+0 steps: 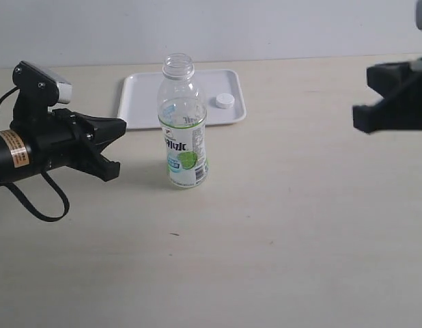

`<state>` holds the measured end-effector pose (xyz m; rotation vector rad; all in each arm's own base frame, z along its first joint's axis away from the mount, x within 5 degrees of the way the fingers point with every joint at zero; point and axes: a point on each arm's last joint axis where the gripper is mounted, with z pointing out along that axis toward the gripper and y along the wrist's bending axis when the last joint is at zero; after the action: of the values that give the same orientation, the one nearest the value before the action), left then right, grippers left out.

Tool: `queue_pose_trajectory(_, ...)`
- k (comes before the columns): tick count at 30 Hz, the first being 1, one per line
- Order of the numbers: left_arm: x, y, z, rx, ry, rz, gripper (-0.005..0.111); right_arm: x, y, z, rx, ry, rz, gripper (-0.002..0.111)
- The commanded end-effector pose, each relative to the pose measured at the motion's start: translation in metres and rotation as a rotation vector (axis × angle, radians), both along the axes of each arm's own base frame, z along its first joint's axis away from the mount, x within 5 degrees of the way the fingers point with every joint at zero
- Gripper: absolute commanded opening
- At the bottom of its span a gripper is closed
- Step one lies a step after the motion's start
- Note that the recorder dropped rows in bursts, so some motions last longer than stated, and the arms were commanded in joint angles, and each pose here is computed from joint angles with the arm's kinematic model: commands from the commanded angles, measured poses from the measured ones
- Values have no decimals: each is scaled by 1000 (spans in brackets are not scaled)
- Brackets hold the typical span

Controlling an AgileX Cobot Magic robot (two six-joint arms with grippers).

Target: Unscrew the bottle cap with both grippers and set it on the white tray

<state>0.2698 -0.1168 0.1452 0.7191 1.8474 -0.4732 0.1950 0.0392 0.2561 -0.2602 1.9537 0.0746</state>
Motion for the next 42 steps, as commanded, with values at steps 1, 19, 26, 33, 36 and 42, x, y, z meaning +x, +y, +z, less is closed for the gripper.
queue_pose_trajectory(1, -1, 5, 1, -25, -3, 58, 0, -45, -13, -10, 52, -168, -46, 0)
queue_pose_trajectory(19, -2, 7, -1, -21, 9, 75, 0, -108, -28, -10, 203, -506, -79, 0)
queue_pose_trajectory(26, -2, 7, -1, -21, 9, 75, 0, -108, -28, -10, 203, -506, -79, 0)
queue_pose_trajectory(33, -2, 7, -1, -21, 9, 75, 0, -108, -28, -10, 203, -506, -79, 0)
queue_pose_trajectory(36, -2, 7, -1, 41, -42, 41, 0, -108, -28, -10, 203, -506, -79, 0)
queue_pose_trajectory(42, -2, 7, -1, 282, -243, -87, 0, -108, -28, -10, 203, -506, -79, 0)
